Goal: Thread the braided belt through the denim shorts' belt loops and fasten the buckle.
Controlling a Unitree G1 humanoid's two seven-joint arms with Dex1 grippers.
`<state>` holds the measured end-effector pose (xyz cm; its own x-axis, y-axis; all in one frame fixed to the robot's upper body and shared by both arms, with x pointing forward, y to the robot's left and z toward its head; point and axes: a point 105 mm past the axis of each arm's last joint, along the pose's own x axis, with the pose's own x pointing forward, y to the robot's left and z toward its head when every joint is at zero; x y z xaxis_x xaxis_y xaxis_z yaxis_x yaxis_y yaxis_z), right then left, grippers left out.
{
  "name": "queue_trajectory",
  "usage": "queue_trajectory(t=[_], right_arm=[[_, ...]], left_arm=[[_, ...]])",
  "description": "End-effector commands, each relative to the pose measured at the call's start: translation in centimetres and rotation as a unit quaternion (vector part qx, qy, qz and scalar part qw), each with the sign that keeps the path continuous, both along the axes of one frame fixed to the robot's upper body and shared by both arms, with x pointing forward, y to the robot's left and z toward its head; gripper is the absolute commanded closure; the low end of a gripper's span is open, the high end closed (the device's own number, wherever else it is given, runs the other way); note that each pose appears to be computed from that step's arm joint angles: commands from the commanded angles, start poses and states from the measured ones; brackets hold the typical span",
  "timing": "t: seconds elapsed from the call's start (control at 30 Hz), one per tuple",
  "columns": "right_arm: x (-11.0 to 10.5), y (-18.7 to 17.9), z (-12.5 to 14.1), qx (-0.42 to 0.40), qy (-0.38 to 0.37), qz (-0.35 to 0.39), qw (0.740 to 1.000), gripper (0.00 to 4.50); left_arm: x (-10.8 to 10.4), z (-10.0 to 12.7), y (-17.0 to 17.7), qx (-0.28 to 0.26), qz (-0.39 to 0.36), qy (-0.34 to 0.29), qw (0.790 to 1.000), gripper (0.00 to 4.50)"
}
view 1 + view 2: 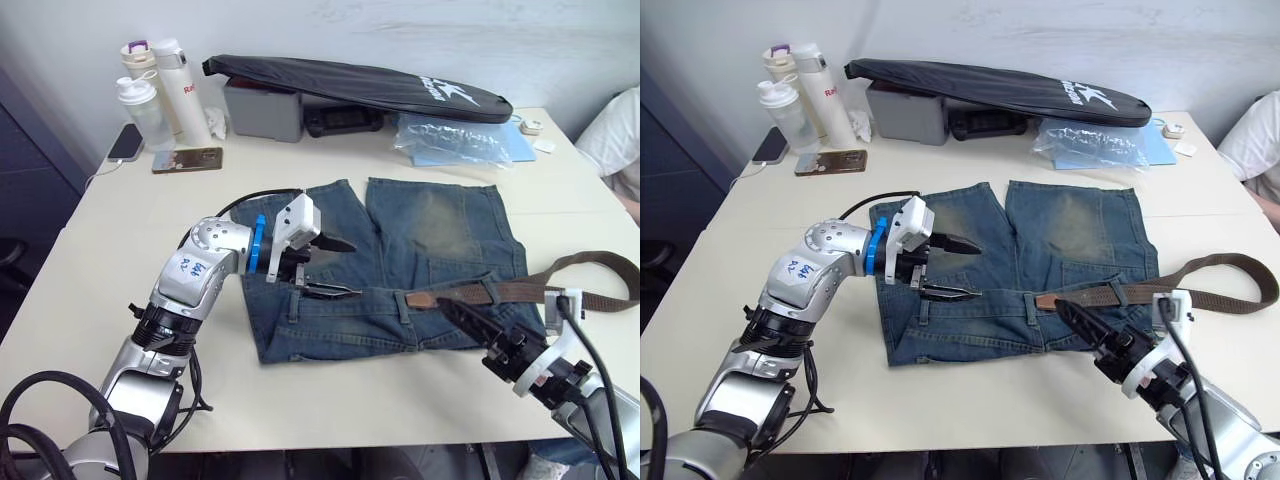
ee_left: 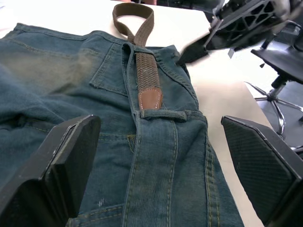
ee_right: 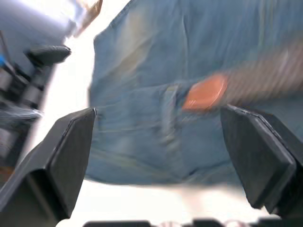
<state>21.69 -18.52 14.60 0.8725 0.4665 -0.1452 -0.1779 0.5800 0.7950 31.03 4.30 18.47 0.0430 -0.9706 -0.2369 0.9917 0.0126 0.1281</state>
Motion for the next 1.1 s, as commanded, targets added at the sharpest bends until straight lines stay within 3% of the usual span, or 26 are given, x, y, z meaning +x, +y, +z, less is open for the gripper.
queue_trajectory(t=[0.03, 0.27, 0.6, 0.9, 1.0, 1.1], right_arm=[[0.5, -0.4, 0.0, 0.085, 0.021, -0.048, 0.995, 0.04], [2.0, -1.9, -1.0, 0.148, 0.031, -0.104, 0.983, 0.04], [4.5, -3.1, -2.3, 0.146, 0.028, -0.131, 0.98, 0.04], [5.4, -3.0, -2.7, 0.155, 0.013, -0.133, 0.979, 0.04], [5.8, -3.0, -2.8, 0.159, 0.009, -0.134, 0.978, 0.77], [6.2, -3.1, -3.0, 0.164, 0.003, -0.136, 0.977, 2.21]], left_arm=[[0.0, 0.9, 0.0, 0.0, -0.004, -0.026, 1.0, 0.0], [0.0, 0.8, 0.2, 0.007, 0.005, -0.023, 1.0, 0.0], [0.2, 0.3, 0.5, 0.017, 0.013, -0.027, 0.999, 0.0], [0.9, 0.0, 1.1, 0.024, 0.029, -0.026, 0.999, 0.0], [0.8, 0.0, 1.0, 0.023, 0.03, -0.025, 0.999, 0.0], [0.8, -0.1, 0.9, 0.024, 0.03, -0.024, 0.999, 0.0]])
